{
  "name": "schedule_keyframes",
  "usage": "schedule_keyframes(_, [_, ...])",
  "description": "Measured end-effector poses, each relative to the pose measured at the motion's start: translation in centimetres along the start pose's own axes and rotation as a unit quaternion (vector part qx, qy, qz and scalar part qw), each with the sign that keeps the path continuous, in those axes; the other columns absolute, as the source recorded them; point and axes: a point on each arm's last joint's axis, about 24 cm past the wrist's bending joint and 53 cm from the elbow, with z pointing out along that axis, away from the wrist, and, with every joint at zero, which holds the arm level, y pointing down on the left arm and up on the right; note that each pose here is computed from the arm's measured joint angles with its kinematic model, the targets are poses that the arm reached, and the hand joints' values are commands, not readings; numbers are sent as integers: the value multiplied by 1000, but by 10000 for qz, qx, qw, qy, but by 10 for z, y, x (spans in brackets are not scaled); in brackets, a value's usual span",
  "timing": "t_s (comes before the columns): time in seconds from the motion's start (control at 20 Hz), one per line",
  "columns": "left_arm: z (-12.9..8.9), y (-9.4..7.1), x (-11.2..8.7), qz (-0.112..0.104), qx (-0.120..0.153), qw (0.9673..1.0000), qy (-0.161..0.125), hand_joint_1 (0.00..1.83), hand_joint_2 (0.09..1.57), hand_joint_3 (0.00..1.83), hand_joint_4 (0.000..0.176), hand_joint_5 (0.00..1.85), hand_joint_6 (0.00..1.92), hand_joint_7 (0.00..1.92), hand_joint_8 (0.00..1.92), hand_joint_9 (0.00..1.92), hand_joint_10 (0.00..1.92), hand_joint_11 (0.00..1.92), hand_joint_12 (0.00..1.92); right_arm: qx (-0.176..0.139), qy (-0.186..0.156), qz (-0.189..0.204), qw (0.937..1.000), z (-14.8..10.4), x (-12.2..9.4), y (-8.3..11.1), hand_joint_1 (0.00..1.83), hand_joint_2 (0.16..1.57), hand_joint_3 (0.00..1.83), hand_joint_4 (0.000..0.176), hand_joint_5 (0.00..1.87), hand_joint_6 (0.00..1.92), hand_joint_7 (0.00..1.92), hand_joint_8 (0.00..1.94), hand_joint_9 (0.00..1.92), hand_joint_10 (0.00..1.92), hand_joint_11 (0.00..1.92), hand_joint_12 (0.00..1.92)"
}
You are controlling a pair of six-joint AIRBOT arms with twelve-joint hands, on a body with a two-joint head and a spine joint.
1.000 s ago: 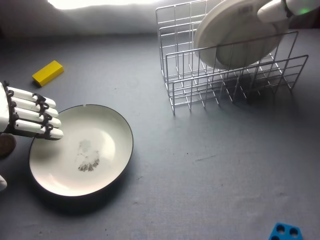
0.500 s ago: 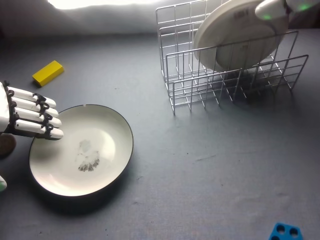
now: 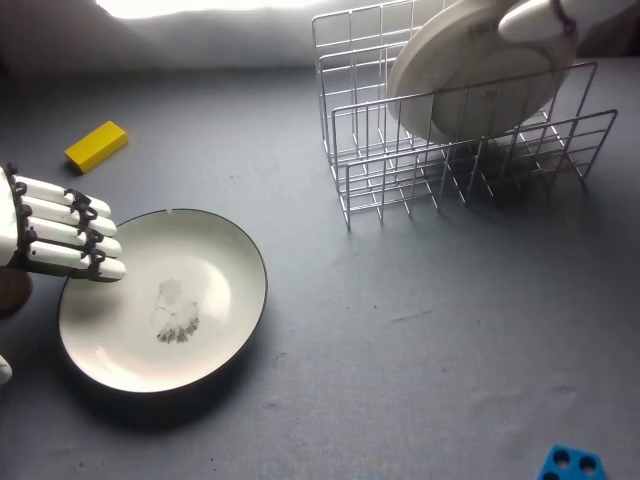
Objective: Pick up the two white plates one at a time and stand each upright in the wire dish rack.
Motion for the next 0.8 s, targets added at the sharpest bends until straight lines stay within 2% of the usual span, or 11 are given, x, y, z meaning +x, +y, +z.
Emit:
schedule_keyframes(0.05, [0, 0, 0, 1, 2, 10000, -1, 0, 1028, 0, 0, 36, 5, 48, 2, 23, 3, 0, 0, -64, 49, -221, 9997, 1, 6, 4, 1244, 1084, 2, 0, 652, 0, 736, 0, 748, 0, 256, 1257])
schedule_keyframes(0.1, [0, 0, 0, -3, 3, 10000, -8, 0, 1029, 0, 0, 40, 6, 49, 3, 30, 6, 0, 0, -164, 37, -275, 9995, 3, 9, 10, 1235, 1085, 2, 0, 628, 0, 709, 0, 722, 0, 216, 1270])
schedule_keyframes(0.35, [0, 1, 5, -30, -6, 10000, 51, 0, 1025, 0, 0, 66, 12, 64, 7, 39, 7, 0, 0, -474, -102, -179, 9987, 6, 3, 30, 1225, 1089, 3, 0, 578, 1, 655, 2, 656, 1, 127, 1280])
schedule_keyframes(0.4, [0, 0, 4, -44, -3, 10000, 36, 0, 1026, 0, 0, 39, 4, 46, 6, 27, 8, 0, 0, -513, -51, -200, 9985, 8, 8, 33, 1220, 1089, 1, 0, 578, 1, 644, 0, 634, 0, 100, 1298])
schedule_keyframes(0.6, [0, 1, 7, -86, -8, 9999, 60, 0, 1027, 0, 0, 36, 10, 51, 8, 23, 9, 0, 0, -717, 225, -710, 9946, 12, 40, 49, 1213, 1085, 0, 0, 574, 0, 637, 1, 615, 1, 93, 1268])
schedule_keyframes(0.75, [0, 1, 8, -117, -7, 9999, 69, 0, 1037, 3, 0, 25, 3, 44, 3, 19, 5, 0, 0, -1022, 394, -1110, 9878, 12, 62, 71, 1192, 1084, 0, 0, 484, 0, 545, 0, 519, 0, 3, 1281])
schedule_keyframes(0.8, [0, 1, 9, -122, -8, 9999, 71, 0, 1039, 4, 0, 29, 4, 48, 5, 21, 6, 0, 0, -1182, 481, -1334, 9828, 11, 76, 84, 1181, 1080, 0, 0, 432, 0, 493, 0, 466, 1, 0, 1204])
